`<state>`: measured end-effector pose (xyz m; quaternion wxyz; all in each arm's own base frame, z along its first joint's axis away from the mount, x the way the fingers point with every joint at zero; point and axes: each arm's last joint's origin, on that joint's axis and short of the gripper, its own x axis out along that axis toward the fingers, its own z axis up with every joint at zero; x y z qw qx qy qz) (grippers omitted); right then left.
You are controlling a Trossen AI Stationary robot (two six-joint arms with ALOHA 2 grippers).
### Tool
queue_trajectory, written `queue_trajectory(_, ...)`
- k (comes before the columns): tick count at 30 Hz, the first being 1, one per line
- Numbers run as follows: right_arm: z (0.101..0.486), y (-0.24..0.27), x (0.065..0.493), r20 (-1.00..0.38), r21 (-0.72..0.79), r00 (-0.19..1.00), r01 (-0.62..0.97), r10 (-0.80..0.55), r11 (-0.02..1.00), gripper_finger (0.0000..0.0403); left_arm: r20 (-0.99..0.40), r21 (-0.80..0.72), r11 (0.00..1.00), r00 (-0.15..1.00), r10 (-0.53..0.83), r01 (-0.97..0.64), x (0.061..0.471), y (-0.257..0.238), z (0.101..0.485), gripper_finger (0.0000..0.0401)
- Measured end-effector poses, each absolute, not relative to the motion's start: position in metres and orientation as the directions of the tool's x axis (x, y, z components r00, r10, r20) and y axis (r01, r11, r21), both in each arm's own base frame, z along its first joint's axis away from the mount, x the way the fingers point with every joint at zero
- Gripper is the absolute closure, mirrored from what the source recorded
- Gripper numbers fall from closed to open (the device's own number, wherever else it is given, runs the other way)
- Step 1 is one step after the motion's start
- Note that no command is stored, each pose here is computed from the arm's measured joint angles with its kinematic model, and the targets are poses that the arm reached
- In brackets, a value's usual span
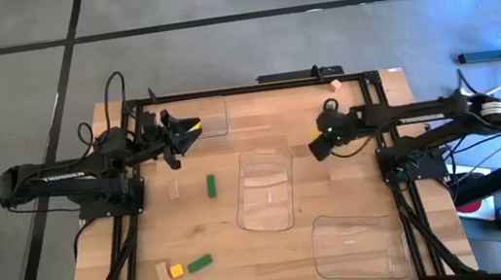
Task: Sort & place blocks by color
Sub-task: Put the top yellow block into the top transparent bin
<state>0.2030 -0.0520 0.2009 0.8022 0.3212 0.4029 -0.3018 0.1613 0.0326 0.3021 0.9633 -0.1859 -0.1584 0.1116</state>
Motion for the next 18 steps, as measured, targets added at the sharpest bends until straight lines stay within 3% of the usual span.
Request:
queue_trajectory(3,0.225,-0.053,0.218,-0.650,0.460,0.734,0.585,-0.196,0.667,0.0276,0.264,-0.384,0.911,0.927,0.266,-0.152,0.161,0.032,0.302,0.0203)
queue_trajectory(5,0.239,-0.054,0.227,-0.528,0.523,0.827,0.497,-0.195,0.692,0.0276,0.264,-0.374,0.916,0.930,0.257,-0.147,0.162,0.032,0.302,0.0203)
queue_trajectory(13,0.296,-0.044,0.264,-0.307,0.430,0.939,0.282,-0.155,0.858,0.0276,0.222,-0.317,0.930,0.939,0.263,-0.186,0.186,0.037,0.311,0.0200)
queue_trajectory(18,0.318,-0.037,0.283,-0.261,0.387,0.957,0.222,-0.124,0.895,0.0276,0.189,-0.300,0.945,0.963,0.193,-0.131,0.206,0.038,0.316,0.0182)
